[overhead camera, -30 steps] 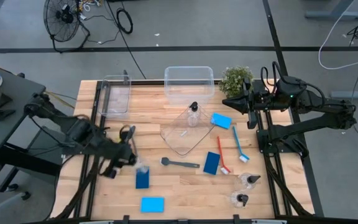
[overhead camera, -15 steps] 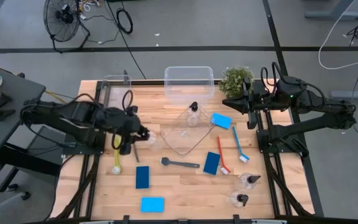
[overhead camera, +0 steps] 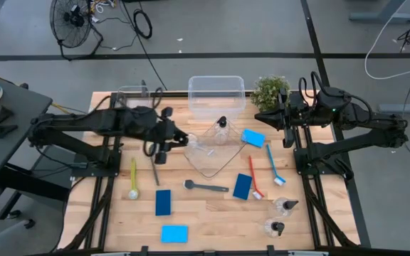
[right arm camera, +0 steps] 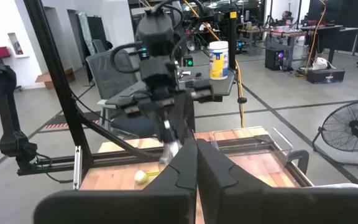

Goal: Pick & Place Kitchen Sink Supplies
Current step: Put the dishwashing liquid dispenser into the right transparent bin

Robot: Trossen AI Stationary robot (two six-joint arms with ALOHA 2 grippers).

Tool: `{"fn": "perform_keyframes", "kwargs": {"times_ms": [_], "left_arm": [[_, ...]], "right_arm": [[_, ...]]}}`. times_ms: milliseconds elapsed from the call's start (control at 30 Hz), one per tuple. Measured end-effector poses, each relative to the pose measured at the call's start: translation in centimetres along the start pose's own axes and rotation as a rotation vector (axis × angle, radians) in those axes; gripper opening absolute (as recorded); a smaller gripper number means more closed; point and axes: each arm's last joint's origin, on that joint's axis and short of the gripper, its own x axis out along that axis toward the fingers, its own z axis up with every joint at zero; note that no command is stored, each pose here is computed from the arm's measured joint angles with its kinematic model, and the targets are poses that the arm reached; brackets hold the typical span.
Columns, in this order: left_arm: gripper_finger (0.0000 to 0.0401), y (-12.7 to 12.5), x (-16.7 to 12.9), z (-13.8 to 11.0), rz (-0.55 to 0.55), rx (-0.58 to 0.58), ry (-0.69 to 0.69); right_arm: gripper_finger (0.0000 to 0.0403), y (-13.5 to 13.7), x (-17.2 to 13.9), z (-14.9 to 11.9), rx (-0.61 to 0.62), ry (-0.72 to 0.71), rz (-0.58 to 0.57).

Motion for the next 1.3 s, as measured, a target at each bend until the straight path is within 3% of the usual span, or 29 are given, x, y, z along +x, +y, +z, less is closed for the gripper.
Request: {"fn": "perform_keyframes", "kwargs": {"times_ms": [267,467,867,1300], "left_arm": [[0.0141,1.3,3.0,-1.0,0.013,0.031,0.090],[0.0141,1.3,4.8,-1.6,-0.067,0.008,0.131],[0.0141,1.4,7.9,-3.6,-0.097,0.002,0.278],[0.0141,2.5,8.4,-4.0,-0.108,-0.017,0.278]], "right_arm": [[0.0006,0.0,0.0,0.0,-0.001,0.000,-0.001],[0.0006,0.0,0.0,0.0,-0.001,0.001,-0.002],[0.0006,0.0,0.0,-0.1,-0.025,0.013,-0.004],[0.0006,0.0,0.0,-0.1,-0.047,0.015,-0.002]]}}
